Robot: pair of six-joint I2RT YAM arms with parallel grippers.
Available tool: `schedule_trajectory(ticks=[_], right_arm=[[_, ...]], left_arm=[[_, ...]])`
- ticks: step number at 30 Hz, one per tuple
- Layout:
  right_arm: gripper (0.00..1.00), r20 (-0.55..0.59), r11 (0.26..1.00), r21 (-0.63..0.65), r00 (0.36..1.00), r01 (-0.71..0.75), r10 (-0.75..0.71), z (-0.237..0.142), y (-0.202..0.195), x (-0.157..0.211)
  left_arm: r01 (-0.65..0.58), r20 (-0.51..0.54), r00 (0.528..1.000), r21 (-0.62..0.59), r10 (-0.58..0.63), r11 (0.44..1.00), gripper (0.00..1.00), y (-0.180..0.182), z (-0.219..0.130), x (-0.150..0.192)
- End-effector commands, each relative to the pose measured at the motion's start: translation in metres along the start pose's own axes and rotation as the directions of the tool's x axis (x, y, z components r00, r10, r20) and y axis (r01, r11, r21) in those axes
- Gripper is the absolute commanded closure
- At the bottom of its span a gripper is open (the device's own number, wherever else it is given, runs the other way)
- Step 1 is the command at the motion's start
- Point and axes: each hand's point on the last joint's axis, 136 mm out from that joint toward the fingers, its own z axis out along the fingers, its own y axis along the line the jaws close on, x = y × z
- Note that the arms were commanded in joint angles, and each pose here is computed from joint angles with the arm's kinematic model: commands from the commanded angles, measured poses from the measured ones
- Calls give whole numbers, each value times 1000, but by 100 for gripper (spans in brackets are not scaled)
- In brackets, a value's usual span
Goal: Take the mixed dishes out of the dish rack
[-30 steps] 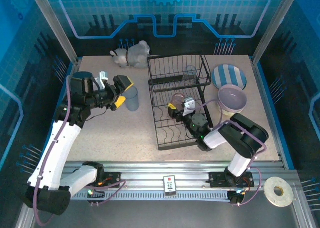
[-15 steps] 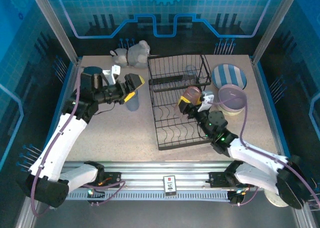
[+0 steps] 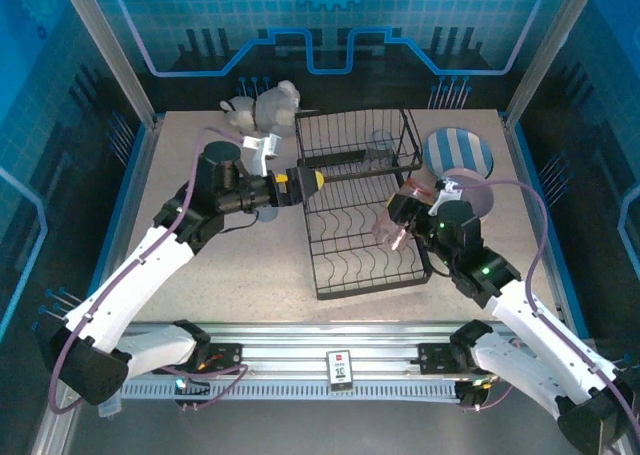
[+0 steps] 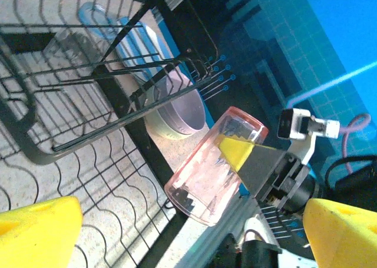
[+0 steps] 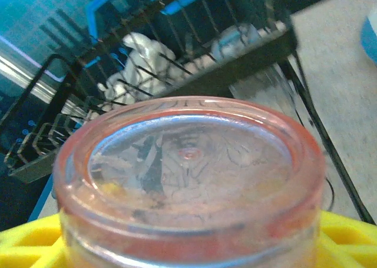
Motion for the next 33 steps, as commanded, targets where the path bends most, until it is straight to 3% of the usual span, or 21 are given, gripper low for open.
schedule_trajectory(ticks=[1,8,14,24,33], right_arm=[[50,-66,986,-16,985,-163,162,-14,8,-6],[50,-139,902,-54,898,-429,418,-20,13,-14],[51,-262,756,-96,749,-647,608,-9,24,-11],[51,-382,604,-158,613,-781,692,9,55,-26],[50,-485,546,-206,569,-812,664,2,85,-33]], left_arm=[[-175,71,983,63,170,983,3,-14,9,-7],[-299,34,954,142,297,944,3,-32,29,12],[-374,29,927,158,375,914,7,-39,32,24],[-543,-21,826,242,564,804,12,-53,35,67],[-645,68,763,125,643,754,14,-48,40,56]])
